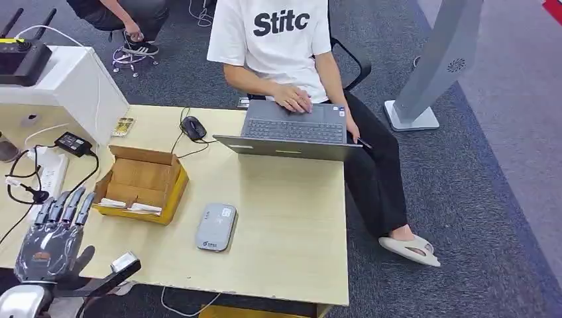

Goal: Pass the card to the sensor for recognition and then transmit it.

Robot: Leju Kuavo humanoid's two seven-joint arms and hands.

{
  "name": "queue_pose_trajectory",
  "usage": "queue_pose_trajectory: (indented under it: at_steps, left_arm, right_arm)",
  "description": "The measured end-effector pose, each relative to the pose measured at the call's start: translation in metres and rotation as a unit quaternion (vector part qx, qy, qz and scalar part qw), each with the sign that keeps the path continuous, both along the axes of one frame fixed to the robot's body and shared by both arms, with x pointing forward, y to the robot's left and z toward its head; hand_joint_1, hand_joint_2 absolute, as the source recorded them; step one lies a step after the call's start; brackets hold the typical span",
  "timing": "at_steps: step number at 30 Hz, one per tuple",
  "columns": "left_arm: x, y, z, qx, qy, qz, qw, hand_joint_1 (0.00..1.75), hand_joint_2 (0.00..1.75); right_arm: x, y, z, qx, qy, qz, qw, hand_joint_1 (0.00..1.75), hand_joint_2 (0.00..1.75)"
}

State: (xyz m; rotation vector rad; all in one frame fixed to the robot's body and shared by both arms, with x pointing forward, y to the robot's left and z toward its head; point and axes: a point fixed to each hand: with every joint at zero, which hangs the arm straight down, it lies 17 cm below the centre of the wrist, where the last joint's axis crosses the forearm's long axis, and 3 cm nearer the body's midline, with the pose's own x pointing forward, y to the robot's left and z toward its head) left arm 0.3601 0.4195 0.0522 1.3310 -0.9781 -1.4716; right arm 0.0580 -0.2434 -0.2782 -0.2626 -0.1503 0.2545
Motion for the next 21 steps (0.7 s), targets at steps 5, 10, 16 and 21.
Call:
queue_pose_trajectory:
  at_steps: [5,10,16,21]
  left_arm:
    - [0.0,0.009,-0.01,-0.002,0.007,0.008,1.0,0.0,1.75]
    - [0.011,0.013,-0.012,-0.018,-0.005,0.009,1.0,0.0,1.75]
    - [0.027,0.015,-0.016,-0.033,-0.019,0.011,0.999,0.0,1.75]
    - [0.036,0.01,-0.022,-0.043,-0.019,0.013,0.999,0.0,1.75]
  right_arm:
    - [0.001,0.0,0.0,-0.001,-0.001,0.008,1.0,0.0,1.75]
    - [0.001,0.0,0.0,-0.002,-0.002,0.014,1.0,0.0,1.75]
    - [0.002,0.002,0.0,0.002,-0.002,0.024,1.0,0.0,1.75]
    - [0.002,0.003,0.0,0.003,-0.001,0.03,1.0,0.0,1.75]
